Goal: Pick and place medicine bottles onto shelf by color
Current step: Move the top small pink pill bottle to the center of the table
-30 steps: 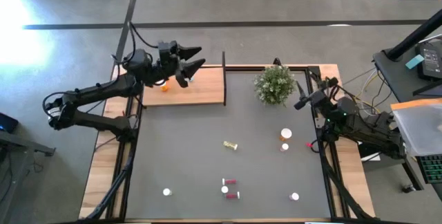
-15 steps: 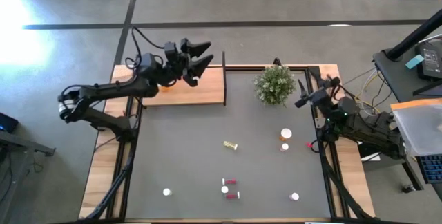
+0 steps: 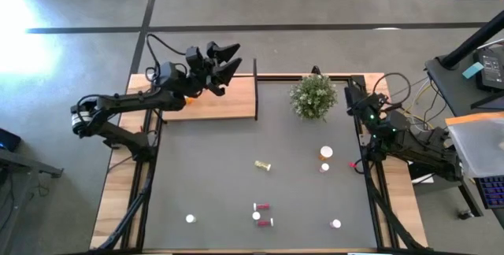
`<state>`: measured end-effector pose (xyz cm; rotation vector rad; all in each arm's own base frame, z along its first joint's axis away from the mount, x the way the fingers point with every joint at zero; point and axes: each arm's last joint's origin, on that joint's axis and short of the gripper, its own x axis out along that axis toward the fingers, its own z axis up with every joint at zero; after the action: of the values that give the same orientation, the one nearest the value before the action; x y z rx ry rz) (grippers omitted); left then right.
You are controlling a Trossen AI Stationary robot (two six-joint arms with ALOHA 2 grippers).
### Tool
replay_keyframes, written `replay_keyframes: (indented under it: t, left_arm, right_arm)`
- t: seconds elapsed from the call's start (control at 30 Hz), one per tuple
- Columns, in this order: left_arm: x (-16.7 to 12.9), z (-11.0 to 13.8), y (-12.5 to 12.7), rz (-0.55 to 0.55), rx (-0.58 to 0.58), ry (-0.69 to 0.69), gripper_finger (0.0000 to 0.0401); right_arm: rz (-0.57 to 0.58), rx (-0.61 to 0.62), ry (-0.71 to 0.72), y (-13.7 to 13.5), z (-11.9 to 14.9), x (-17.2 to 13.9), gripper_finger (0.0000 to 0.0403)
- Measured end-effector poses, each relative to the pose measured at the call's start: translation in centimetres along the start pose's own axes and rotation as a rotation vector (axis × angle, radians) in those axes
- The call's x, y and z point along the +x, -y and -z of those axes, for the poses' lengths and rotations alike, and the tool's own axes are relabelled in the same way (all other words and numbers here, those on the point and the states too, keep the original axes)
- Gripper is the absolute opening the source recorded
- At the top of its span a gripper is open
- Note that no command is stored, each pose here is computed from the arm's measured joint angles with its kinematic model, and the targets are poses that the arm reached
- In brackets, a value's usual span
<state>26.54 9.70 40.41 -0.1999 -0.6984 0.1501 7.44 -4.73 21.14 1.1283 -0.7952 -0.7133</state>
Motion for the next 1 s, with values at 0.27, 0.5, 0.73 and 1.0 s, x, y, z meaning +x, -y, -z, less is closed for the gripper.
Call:
replay_keyframes:
  t: [0.27,0.5,0.73,1.0]
  left_arm:
    - [-0.06,-0.48,0.2,0.011,0.001,0.027,0.0283]
    - [-0.1,-0.65,0.26,0.012,0.002,0.031,0.0283]
    - [-0.1,-0.66,0.22,0.011,0.003,0.03,0.0283]
    - [-0.1,-0.67,0.2,0.01,0.004,0.031,0.0283]
  right_arm:
    - [0.028,-0.018,0.015,0.24,0.02,0.0,0.0249]
    - [0.023,-0.14,0.016,0.17,-0.01,-0.01,0.0249]
    - [0.023,-0.132,0.016,0.18,-0.01,-0.01,0.0249]
    - [-0.053,-0.209,-0.014,-0.45,-0.06,-0.01,0.0249]
